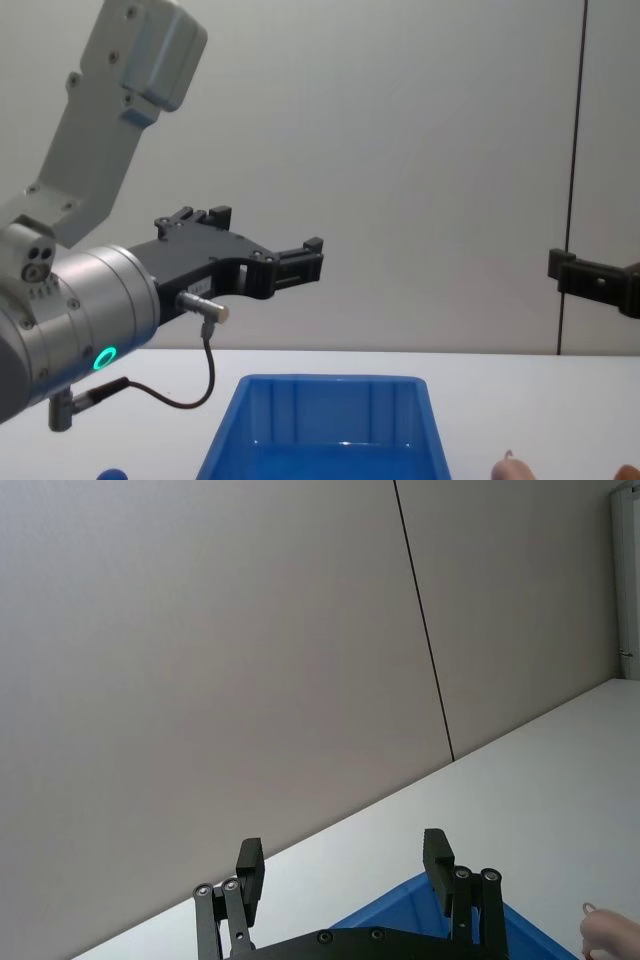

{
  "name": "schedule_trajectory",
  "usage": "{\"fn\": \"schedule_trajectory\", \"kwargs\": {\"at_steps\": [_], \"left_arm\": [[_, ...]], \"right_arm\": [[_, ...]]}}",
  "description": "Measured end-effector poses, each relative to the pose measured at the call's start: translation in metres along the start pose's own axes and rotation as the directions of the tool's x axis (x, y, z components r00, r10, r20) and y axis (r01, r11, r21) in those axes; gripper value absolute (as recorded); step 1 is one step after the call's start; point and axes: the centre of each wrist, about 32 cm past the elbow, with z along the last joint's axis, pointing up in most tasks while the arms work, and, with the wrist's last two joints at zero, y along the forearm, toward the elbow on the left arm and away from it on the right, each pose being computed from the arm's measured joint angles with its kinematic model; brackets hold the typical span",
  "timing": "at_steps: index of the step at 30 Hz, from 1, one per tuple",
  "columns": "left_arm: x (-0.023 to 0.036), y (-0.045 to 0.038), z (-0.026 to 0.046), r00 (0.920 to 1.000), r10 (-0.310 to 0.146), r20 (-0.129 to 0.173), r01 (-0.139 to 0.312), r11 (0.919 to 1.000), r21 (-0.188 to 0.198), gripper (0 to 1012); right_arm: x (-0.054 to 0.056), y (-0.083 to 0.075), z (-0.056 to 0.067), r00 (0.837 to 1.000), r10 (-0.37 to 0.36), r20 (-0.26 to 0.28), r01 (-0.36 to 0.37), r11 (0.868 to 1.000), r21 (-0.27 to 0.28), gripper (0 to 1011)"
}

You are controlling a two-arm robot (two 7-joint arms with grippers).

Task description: Pick up the two dolls from the table and place them into the box.

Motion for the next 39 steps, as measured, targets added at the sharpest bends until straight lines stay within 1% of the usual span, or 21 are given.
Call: {"fn": "schedule_trajectory", "kwargs": {"at_steps": [39], "left_arm": [[0.0, 0.0, 0.0, 1.0, 0.0, 0.0, 0.0, 1.0, 0.0, 1001]], "right_arm": [[0.0, 0.0, 0.0, 1.0, 0.0, 0.0, 0.0, 1.0, 0.0, 1001]]}}
